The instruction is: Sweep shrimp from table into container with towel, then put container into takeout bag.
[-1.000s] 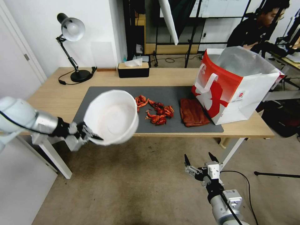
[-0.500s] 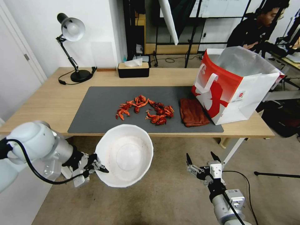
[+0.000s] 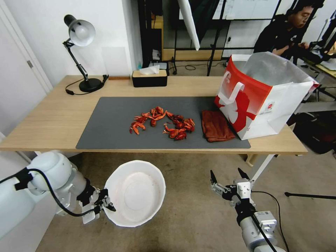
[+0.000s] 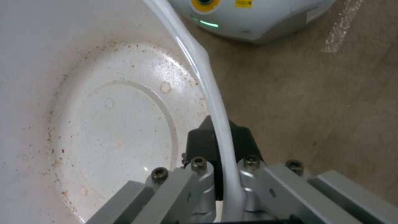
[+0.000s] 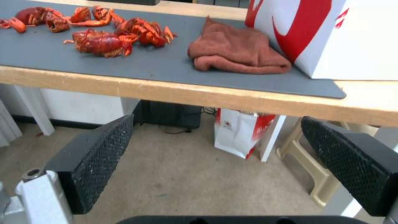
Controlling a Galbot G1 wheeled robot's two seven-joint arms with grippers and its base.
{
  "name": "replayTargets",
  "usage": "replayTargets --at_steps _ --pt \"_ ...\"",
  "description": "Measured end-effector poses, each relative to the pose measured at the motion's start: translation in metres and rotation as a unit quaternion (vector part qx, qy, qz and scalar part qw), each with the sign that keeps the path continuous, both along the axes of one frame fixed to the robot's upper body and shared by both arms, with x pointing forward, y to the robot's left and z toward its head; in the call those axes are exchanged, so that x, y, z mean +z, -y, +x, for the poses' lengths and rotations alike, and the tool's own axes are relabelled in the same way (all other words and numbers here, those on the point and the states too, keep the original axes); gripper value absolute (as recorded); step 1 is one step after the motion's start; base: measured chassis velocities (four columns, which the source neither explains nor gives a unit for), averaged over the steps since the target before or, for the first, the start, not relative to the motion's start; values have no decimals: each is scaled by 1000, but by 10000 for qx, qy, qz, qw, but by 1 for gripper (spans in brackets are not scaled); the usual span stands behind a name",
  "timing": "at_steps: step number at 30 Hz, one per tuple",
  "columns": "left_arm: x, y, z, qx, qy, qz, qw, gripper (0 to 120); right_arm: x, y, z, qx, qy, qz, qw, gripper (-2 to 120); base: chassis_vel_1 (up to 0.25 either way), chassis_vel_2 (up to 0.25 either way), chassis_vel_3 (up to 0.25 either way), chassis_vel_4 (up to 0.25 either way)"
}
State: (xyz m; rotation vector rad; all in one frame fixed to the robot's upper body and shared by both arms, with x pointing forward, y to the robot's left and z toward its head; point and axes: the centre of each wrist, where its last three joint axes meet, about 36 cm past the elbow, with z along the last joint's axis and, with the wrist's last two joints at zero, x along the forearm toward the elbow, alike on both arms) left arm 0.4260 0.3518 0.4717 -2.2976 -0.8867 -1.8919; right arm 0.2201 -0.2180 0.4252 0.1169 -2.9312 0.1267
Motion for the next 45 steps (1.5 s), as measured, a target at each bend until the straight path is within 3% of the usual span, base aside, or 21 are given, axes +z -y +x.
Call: replayTargets --at_steps 8,13,19,25,32,36,39,45 --pt "-42 -3 15 365 -345 -85 9987 0 11 0 -1 -7 134 -36 9999 100 0 0 0 0" --pt "-49 -2 25 482 -344 -187 9981 0 12 0 -2 -12 142 -40 9999 100 0 0 0 0" --pt "-47 7 41 525 -206 -402 9976 0 12 1 -3 -16 138 -70 9999 100 0 0 0 0" --pt "-35 21 65 553 98 -781 9954 0 16 1 -2 -36 214 -61 9997 100 0 0 0 0" --pt "-35 27 67 549 185 -952 9938 0 26 1 9 -27 478 163 9987 100 0 0 0 0" --pt "-32 29 68 537 237 -966 9936 0 33 3 27 21 748 323 9967 100 0 0 0 0" --pt "-31 29 69 520 267 -957 9937 0 37 8 60 86 975 465 9941 100 0 0 0 0" --pt "-33 31 72 502 246 -934 9941 0 28 16 94 134 956 619 9934 100 0 0 0 0"
